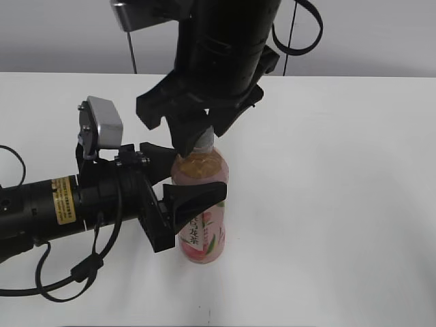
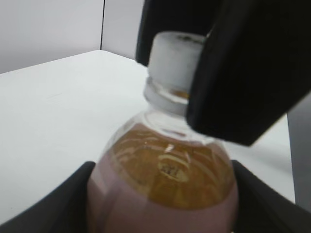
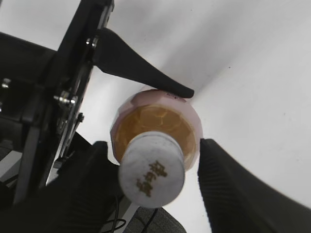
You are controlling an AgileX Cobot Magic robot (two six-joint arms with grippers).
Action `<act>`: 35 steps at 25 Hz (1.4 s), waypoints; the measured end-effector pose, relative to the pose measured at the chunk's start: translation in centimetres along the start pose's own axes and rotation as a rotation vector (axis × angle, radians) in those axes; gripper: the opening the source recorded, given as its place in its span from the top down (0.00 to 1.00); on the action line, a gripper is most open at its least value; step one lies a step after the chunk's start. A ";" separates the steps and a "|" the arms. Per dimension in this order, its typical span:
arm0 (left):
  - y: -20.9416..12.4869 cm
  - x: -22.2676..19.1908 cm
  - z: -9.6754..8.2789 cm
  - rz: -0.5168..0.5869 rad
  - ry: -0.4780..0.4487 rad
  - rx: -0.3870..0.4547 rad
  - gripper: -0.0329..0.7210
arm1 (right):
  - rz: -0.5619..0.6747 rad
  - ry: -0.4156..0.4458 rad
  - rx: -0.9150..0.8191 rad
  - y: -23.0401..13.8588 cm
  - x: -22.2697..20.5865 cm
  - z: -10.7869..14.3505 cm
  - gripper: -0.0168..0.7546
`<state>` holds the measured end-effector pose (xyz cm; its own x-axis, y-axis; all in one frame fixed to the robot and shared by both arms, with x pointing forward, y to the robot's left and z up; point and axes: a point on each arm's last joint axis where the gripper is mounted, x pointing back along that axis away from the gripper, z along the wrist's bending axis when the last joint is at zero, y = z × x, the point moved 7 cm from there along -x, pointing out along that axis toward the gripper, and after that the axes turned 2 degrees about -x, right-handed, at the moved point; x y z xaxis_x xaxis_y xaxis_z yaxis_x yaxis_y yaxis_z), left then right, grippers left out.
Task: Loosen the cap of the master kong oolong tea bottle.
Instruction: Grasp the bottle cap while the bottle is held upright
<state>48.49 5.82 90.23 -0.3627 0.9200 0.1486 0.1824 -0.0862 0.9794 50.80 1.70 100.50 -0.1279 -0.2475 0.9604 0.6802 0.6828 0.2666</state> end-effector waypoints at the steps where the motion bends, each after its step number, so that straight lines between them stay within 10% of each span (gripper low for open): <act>1: 0.0 0.0 0.0 0.000 0.000 0.000 0.33 | 0.000 0.000 0.002 0.0 0.0 0.0 0.45; 13: 0.0 0.0 0.0 0.000 0.001 0.000 0.33 | 0.000 0.000 0.110 0.0 0.0 0.0 0.61; 35: 0.0 0.0 -0.1 0.002 -0.005 -0.009 0.33 | 0.006 -0.004 1.316 0.0 0.0 -0.1 0.61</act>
<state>48.42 5.79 90.21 -0.3580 0.9216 0.1496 0.1752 -0.0911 0.9803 50.84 1.59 100.52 -0.1311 -0.2419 0.9614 -0.5260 0.8390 0.1393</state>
